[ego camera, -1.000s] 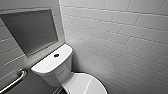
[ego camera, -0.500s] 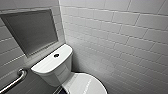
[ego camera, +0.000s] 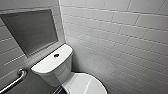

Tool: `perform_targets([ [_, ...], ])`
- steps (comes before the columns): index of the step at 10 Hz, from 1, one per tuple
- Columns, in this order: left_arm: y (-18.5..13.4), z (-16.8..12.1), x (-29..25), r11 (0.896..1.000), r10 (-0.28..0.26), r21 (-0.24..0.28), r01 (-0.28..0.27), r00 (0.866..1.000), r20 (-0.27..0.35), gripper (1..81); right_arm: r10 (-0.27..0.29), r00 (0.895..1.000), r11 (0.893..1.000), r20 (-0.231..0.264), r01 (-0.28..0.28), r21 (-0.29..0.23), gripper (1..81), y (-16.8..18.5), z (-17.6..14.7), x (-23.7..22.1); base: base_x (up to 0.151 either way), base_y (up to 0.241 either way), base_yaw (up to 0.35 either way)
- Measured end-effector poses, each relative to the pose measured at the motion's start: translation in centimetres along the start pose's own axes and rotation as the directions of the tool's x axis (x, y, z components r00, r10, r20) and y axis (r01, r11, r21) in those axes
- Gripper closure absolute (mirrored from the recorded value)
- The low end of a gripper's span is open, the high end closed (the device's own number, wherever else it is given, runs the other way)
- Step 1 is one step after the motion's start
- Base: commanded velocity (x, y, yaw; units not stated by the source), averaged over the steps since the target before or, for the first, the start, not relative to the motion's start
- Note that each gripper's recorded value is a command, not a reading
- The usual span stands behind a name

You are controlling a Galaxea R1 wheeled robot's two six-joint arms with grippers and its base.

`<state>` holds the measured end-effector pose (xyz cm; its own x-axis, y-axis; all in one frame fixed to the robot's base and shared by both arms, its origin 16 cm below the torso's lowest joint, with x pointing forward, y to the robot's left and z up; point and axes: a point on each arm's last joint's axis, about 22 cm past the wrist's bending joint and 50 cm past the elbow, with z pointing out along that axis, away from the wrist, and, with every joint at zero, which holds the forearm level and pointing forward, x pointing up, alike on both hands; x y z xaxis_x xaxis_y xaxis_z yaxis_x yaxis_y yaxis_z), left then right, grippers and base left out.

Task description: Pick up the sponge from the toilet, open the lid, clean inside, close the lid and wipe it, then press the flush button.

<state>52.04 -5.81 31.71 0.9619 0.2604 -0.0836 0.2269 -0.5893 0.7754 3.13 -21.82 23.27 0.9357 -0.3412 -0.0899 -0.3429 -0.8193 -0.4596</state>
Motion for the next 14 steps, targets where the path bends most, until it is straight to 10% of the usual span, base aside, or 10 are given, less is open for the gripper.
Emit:
perform_targets([
  [14,1.5,1.0,1.6,0.985,-0.172,-0.002,0.172,0.985,0.015,1.0,0.001,1.0,1.0,-0.014,-0.001,0.007,81.1,-0.4,0.4,0.6,0.0,0.0,0.0],
])
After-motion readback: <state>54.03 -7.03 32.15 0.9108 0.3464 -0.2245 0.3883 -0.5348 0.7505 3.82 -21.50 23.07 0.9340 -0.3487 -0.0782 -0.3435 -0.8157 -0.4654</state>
